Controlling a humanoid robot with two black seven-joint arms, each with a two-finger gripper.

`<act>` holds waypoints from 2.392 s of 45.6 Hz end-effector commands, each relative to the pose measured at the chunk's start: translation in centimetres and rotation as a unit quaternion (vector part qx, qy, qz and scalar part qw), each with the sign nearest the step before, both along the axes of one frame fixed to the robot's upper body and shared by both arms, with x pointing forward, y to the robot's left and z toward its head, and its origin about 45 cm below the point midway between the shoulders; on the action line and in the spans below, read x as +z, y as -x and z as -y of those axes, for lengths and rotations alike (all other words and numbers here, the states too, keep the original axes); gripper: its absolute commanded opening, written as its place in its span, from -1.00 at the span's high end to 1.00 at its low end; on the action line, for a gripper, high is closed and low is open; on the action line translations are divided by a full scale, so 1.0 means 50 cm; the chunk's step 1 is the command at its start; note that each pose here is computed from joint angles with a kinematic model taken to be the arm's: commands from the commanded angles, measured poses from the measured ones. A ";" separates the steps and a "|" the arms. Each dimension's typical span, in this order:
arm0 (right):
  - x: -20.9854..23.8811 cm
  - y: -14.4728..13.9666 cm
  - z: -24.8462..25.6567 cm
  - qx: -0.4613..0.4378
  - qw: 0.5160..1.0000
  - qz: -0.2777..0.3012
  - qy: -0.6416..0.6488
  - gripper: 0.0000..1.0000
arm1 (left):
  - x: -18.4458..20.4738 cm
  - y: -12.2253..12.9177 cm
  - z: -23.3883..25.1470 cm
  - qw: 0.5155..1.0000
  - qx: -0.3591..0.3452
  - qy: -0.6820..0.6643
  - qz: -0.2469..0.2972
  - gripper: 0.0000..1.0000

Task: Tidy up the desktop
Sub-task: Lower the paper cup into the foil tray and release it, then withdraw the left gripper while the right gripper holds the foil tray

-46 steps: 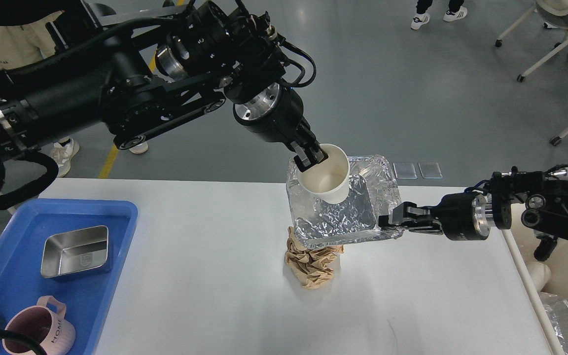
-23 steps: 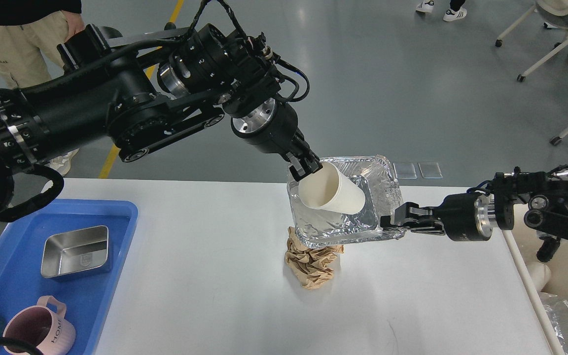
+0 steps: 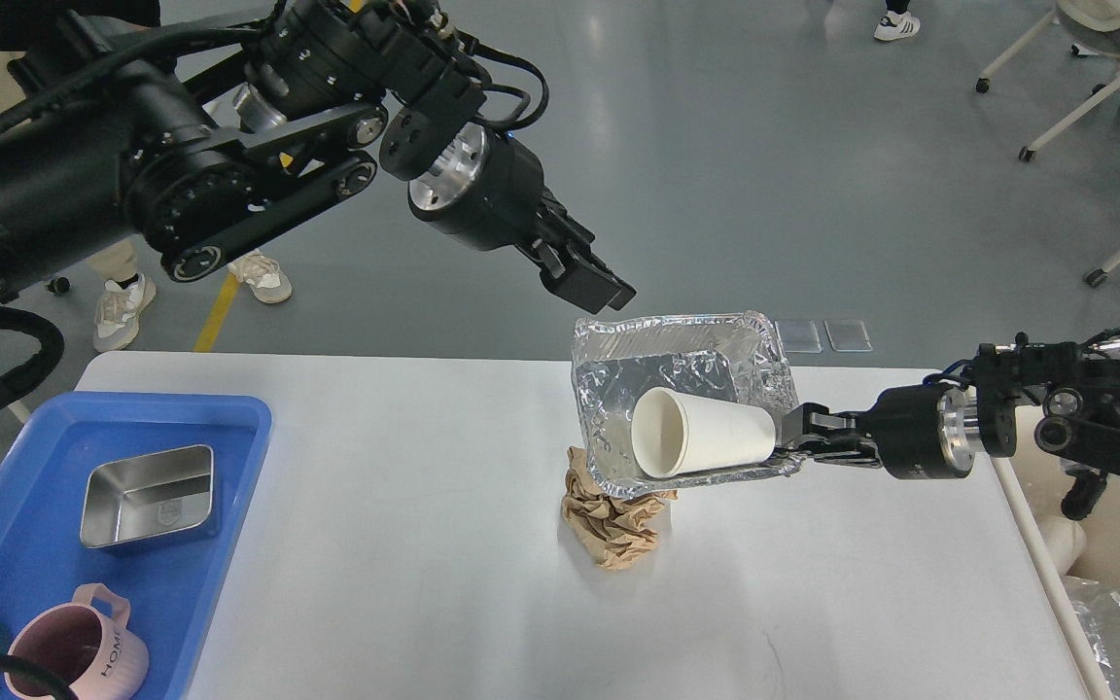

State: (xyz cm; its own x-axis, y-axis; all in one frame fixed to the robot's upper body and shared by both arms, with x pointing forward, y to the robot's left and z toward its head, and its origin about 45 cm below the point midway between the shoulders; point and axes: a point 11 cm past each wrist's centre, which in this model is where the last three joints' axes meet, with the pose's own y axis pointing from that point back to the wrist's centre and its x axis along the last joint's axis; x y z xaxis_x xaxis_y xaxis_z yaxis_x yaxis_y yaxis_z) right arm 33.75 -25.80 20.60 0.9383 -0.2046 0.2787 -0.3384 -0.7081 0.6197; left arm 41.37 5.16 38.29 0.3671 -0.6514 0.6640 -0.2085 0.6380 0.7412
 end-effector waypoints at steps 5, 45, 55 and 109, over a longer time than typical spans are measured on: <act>-0.003 0.002 0.003 -0.002 1.000 -0.001 0.001 1.00 | 0.024 -0.079 -0.196 0.984 0.164 0.068 0.016 -0.85; 0.001 0.004 0.043 -0.026 1.000 0.002 0.007 1.00 | -0.268 0.194 -0.781 0.766 0.600 0.205 -0.103 -0.90; 0.000 0.004 0.041 -0.025 1.000 0.001 0.007 1.00 | -0.230 0.281 -0.892 0.747 0.647 0.120 -0.099 -0.90; 0.010 -0.003 0.032 -0.023 1.000 0.009 0.001 1.00 | -0.182 0.236 -0.874 0.815 0.572 0.086 -0.038 -0.94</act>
